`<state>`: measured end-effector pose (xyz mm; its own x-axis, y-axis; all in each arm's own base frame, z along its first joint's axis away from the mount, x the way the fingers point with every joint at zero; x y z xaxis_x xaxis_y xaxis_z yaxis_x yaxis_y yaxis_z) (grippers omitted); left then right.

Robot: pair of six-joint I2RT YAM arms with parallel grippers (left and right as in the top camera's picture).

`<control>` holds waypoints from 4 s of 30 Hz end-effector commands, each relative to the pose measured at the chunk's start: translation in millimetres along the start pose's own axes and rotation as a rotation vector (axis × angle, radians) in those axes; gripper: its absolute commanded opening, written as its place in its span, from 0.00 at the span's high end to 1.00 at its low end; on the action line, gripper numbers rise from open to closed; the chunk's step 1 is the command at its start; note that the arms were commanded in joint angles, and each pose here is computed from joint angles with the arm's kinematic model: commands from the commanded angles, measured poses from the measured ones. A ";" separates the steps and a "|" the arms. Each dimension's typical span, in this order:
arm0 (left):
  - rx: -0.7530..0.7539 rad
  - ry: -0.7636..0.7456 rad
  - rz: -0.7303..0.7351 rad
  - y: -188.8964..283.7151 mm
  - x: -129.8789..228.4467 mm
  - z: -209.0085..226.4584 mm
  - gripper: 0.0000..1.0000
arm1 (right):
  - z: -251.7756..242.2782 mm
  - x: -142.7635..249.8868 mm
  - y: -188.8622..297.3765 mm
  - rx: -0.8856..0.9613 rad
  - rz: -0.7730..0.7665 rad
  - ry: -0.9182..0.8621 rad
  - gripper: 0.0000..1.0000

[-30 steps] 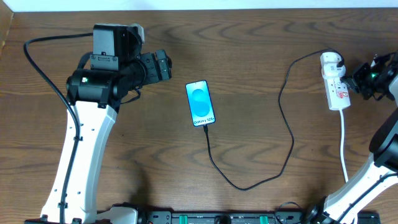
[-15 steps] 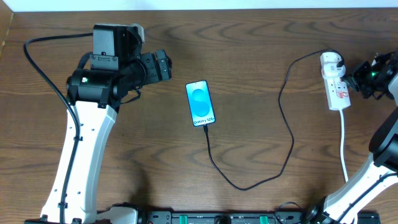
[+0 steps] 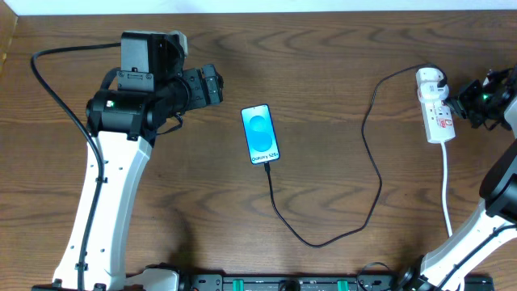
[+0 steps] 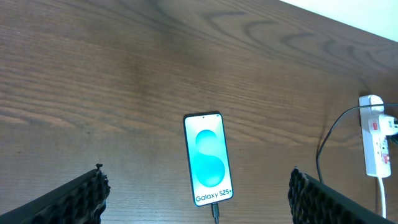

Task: Plug charger to phone and switch on socket

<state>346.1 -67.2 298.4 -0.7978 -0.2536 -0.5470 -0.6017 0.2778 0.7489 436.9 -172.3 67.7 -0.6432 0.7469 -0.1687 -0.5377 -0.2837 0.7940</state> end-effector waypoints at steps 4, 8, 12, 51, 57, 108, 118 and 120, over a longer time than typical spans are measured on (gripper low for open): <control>-0.002 -0.008 -0.012 3.5 -1.9 -1.0 0.06 | -4.8 31.5 -34.3 -0.055 0.146 -0.046 0.99; -0.002 -0.008 -0.012 3.5 -1.9 -1.0 0.06 | -2.0 35.6 -33.5 -0.080 0.171 -0.057 0.99; -0.002 -0.008 -0.012 3.5 -1.9 -1.0 0.07 | -0.8 43.0 -34.6 -0.069 0.202 -0.068 0.99; -0.002 -0.008 -0.012 3.5 -1.9 -1.0 0.06 | 147.5 81.2 246.8 -0.169 -0.309 0.541 0.99; -0.002 -0.008 -0.012 3.5 -1.9 -1.0 0.06 | 183.1 145.4 225.4 -0.106 -0.171 0.728 0.99; -0.002 -0.008 -0.012 3.5 -1.9 -1.0 0.06 | 228.0 196.2 201.1 -0.094 -0.520 1.021 0.01; -0.002 -0.008 -0.012 3.5 -1.9 -1.0 0.06 | 132.5 223.1 212.9 -0.177 -0.806 0.961 0.01; -0.002 -0.008 -0.012 3.5 -1.9 -1.0 0.06 | 114.6 232.6 210.3 -0.187 -0.848 0.956 0.01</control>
<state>346.1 -66.9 298.3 -0.7976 -0.2538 -0.5472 -0.6019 0.2759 0.7494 255.5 15.0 282.5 -0.1924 0.0366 -0.9806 -0.9783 -0.0855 0.1888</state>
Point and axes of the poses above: each gripper's point midway between its finger pads, its own y axis back along the fingers, its own z axis along the line the jaws close on, x = y × z, the point moved 5 cm from there along y, back along the fingers, and after that the axes turned 2 degrees about y, right-handed, at the moved point
